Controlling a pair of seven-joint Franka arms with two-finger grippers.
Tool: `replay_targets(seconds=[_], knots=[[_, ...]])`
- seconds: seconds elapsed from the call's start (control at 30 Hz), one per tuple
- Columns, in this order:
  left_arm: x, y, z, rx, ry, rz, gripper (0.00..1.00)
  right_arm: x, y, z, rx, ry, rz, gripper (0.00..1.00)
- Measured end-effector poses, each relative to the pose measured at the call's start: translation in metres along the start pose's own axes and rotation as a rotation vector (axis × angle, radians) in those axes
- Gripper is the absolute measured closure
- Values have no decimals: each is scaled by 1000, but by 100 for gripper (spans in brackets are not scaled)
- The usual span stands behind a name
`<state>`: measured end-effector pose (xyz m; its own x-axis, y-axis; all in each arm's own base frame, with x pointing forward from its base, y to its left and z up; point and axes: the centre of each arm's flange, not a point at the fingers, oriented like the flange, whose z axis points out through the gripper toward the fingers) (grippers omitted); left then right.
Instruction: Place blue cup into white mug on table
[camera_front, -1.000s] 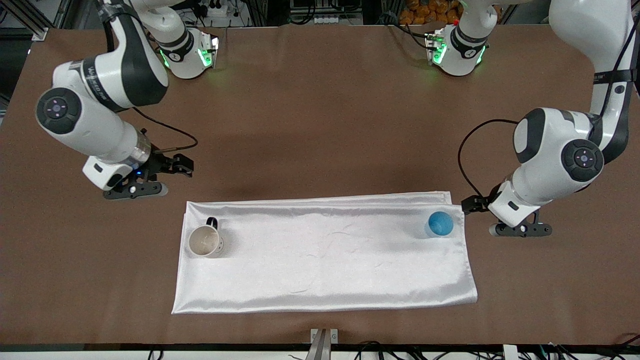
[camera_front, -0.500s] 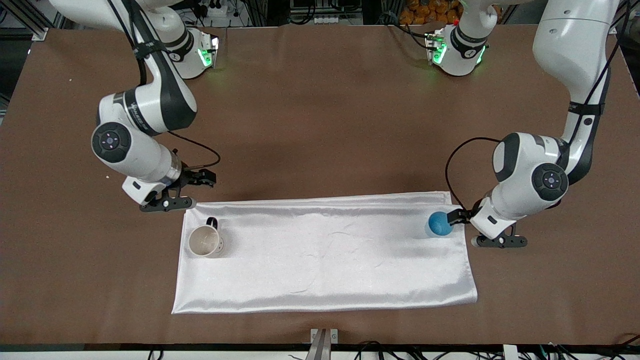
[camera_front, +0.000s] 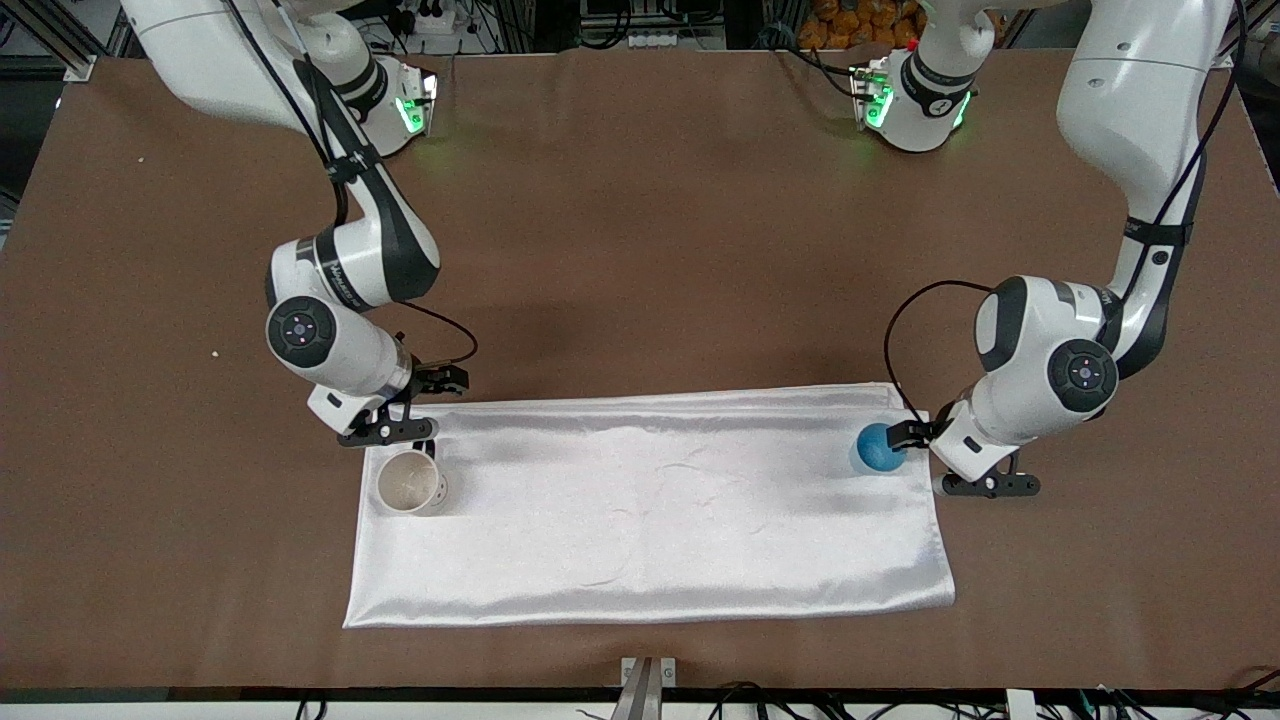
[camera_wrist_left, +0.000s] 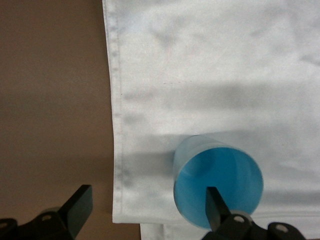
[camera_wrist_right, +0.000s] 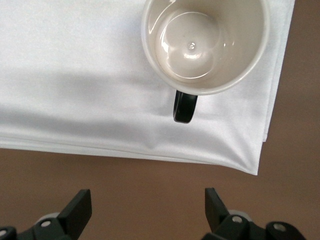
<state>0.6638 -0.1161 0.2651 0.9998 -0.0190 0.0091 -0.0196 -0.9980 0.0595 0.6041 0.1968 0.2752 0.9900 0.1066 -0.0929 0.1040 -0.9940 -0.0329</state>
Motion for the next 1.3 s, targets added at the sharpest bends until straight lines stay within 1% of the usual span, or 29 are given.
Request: replay_targets(seconds=[0.3, 0.4, 0.47, 0.53, 0.57, 0.67, 0.7, 0.73, 0.77, 0.8, 0.9, 0.97, 1.1, 1.17, 1.23, 1.3], knots=[[-3, 15, 16, -2, -13, -15, 0, 9, 1, 29, 5, 28, 5, 0], [-3, 17, 21, -3, -13, -14, 2, 13, 3, 35, 6, 41, 9, 0], [-4, 17, 23, -2, -16, -13, 10, 17, 5, 39, 6, 47, 13, 0], [-4, 16, 26, -2, -19, -13, 20, 21, 7, 41, 6, 54, 16, 0], [-4, 16, 27, -2, -20, -14, 22, 23, 8, 42, 6, 55, 18, 0], [-4, 16, 29, -1, -23, -14, 22, 31, 10, 44, 7, 63, 23, 0], [-4, 16, 30, -1, -25, -14, 28, 33, 10, 44, 7, 66, 24, 0], [-5, 16, 31, -1, -26, -14, 28, 35, 10, 44, 8, 69, 25, 0], [-5, 16, 32, -1, -27, -14, 38, 37, 11, 44, 8, 73, 26, 0], [-5, 16, 33, -1, -28, -14, 40, 40, 11, 43, 9, 77, 27, 0], [-5, 16, 36, -2, -29, -15, 40, 45, 13, 42, 10, 85, 31, 0], [-5, 16, 38, -2, -30, -15, 46, 48, 16, 40, 11, 91, 35, 0], [-5, 15, 41, -2, -33, -15, 65, 53, 23, 37, 5, 102, 39, 0], [-5, 15, 42, -2, -34, -15, 66, 56, 29, 36, -8, 107, 35, 0], [-5, 16, 42, -2, -33, -18, 73, 58, 33, 35, -20, 112, 31, 0], [-5, 16, 42, -2, -33, -22, 78, 59, 37, 34, -26, 116, 30, 0]])
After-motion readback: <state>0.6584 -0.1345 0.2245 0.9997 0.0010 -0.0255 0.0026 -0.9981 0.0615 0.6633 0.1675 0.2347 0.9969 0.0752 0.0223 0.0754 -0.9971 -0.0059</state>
